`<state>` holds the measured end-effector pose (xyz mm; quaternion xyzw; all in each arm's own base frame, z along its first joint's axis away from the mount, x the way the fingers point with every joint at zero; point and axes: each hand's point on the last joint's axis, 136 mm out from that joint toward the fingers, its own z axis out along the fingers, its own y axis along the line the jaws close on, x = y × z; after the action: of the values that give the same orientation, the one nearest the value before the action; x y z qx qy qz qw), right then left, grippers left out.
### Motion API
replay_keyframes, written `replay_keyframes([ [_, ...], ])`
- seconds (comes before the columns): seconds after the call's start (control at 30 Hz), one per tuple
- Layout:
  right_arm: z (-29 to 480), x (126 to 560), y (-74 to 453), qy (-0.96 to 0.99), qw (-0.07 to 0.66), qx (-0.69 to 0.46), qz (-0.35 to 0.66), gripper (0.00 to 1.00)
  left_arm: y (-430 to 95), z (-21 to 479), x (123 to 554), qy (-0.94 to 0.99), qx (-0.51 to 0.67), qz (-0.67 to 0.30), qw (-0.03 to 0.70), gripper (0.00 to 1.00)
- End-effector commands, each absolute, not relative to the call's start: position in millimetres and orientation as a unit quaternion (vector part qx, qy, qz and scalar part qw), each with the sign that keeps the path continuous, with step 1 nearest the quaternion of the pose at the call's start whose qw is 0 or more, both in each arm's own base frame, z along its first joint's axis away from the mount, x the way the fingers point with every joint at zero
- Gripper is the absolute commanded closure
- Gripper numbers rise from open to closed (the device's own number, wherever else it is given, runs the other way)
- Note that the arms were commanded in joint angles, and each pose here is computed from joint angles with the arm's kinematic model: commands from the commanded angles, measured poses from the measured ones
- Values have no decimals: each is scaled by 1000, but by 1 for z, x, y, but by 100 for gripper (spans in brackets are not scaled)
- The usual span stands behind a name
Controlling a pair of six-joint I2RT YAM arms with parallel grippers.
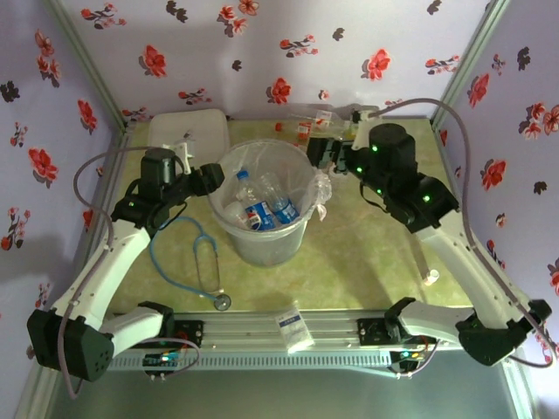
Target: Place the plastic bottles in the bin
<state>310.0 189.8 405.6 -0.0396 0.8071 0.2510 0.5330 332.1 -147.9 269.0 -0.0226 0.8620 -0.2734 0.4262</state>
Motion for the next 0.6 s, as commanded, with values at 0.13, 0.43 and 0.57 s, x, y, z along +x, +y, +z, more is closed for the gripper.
replay_keyframes([
  [0.13,319,340,102,881,437,108,149,1,-147,258,330,870,-17,-263,417,37],
  [0.43,221,384,96,932,320,118,119,1,-149,261,328,865,-24,-275,420,37],
  [0.57,176,411,101,944,269,139,134,1,-145,259,321,866,-23,-271,419,37],
])
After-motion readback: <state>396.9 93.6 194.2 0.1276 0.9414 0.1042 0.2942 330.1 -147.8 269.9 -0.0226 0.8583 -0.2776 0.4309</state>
